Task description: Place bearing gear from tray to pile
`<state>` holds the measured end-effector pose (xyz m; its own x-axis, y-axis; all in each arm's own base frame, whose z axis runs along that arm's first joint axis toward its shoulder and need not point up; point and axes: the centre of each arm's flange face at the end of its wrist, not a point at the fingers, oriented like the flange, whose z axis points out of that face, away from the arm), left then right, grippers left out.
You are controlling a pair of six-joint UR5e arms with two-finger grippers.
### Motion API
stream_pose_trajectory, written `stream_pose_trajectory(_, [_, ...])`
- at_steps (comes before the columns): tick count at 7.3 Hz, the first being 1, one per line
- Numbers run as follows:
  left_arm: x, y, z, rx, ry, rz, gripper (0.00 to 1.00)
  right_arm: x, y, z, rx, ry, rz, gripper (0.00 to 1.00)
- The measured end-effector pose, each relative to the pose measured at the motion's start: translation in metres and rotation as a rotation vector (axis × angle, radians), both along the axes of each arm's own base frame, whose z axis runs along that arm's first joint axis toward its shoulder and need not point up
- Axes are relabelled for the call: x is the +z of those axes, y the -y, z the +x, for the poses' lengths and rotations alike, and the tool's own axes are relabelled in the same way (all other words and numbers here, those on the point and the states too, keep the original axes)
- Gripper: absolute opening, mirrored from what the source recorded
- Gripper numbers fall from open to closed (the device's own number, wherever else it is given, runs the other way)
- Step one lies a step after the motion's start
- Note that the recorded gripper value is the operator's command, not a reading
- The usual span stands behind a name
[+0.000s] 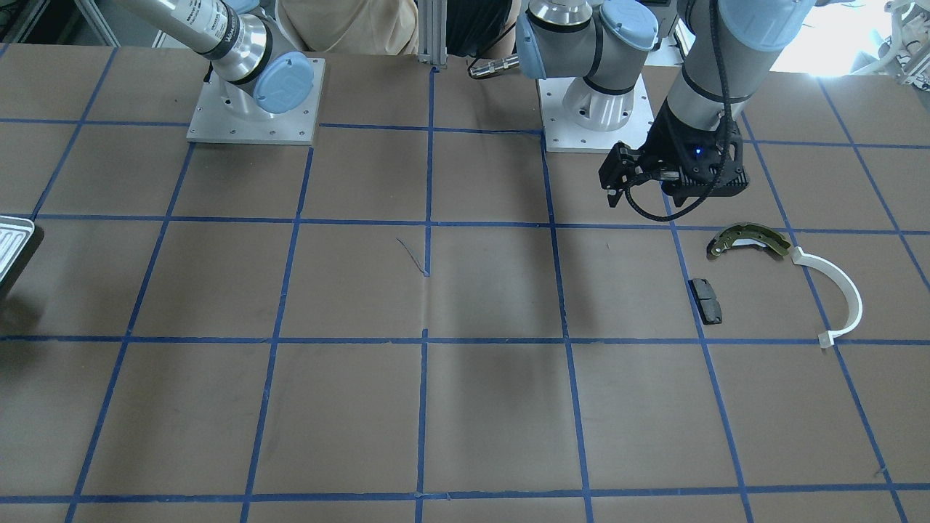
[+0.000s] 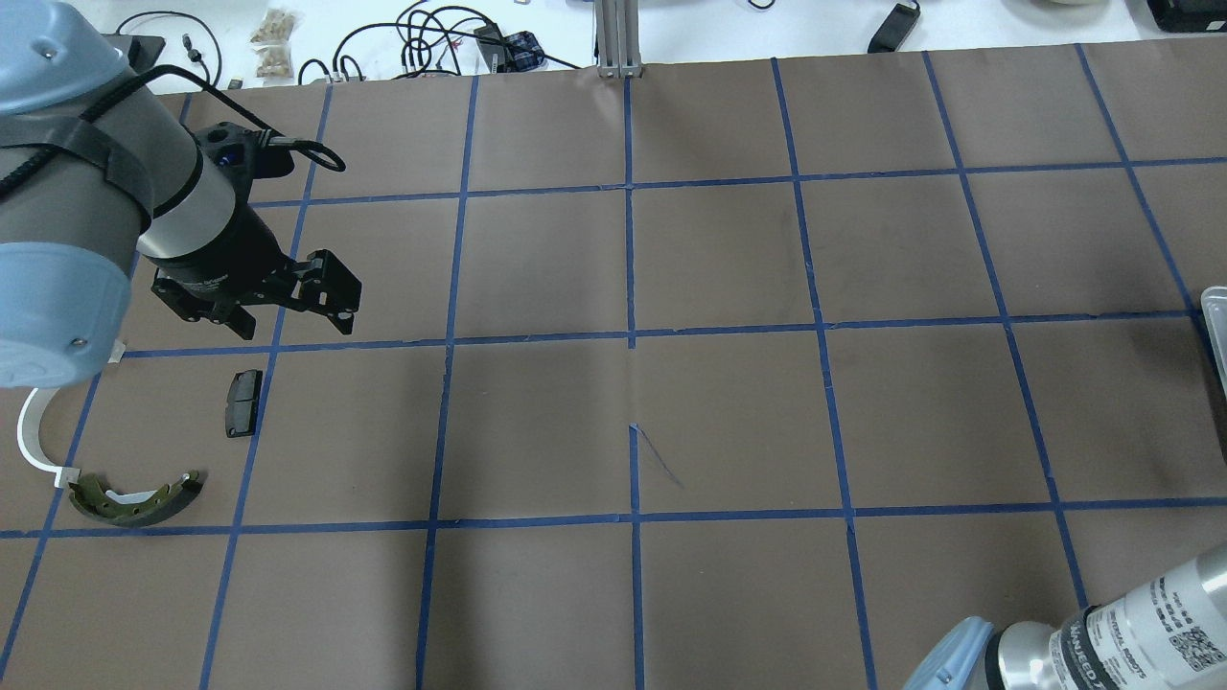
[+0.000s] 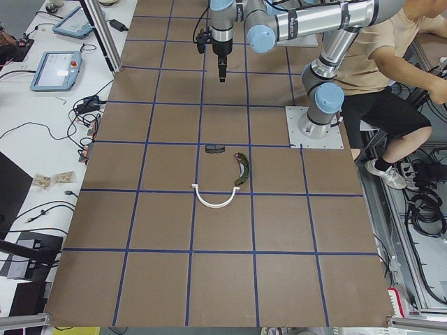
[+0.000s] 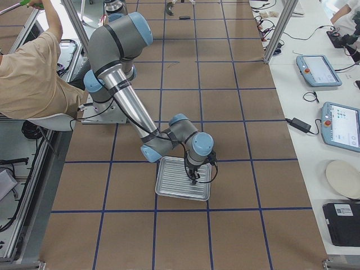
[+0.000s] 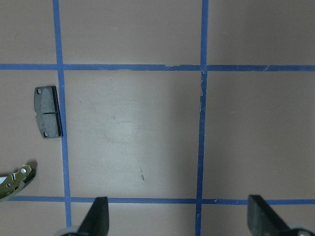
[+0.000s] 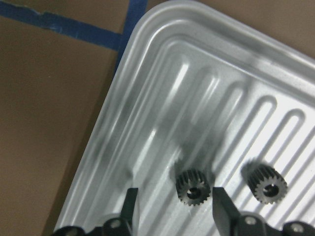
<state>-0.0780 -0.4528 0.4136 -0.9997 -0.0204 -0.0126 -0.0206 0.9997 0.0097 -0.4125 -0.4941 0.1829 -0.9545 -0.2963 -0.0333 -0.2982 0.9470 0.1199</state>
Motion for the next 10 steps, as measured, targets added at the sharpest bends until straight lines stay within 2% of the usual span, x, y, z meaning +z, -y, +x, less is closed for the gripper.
stream_pose_trajectory(1, [0.001, 0.000, 0.001, 0.001, 0.002, -0.002, 1.00, 0.000, -0.001, -0.001, 0.002, -0.003, 0.005, 0.22])
stream_pose_trajectory(2, [0.003, -0.001, 0.001, 0.003, 0.003, -0.010, 1.00, 0.000, -0.001, -0.002, 0.008, -0.009, 0.010, 0.17])
stream_pose_trajectory(3, [0.006, -0.002, 0.001, 0.005, 0.005, -0.017, 1.00, 0.001, 0.000, -0.003, 0.010, -0.014, 0.008, 0.06])
stream_pose_trajectory(4, [0.006, -0.002, 0.001, 0.006, 0.005, -0.019, 1.00, 0.003, 0.000, -0.004, 0.011, -0.016, 0.004, 0.00])
stream_pose_trajectory(6, [0.005, -0.001, 0.001, 0.007, 0.005, -0.019, 1.00, 0.010, 0.001, -0.004, 0.007, -0.022, 0.000, 0.00])
stream_pose_trajectory(8, [0.004, -0.001, 0.001, 0.005, 0.003, -0.016, 1.00, 0.043, 0.005, 0.016, -0.015, -0.031, -0.015, 0.00])
stream_pose_trajectory(10, [-0.010, -0.005, 0.001, 0.006, 0.002, -0.007, 1.00, 0.088, 0.040, 0.107, -0.045, -0.024, -0.009, 0.00])
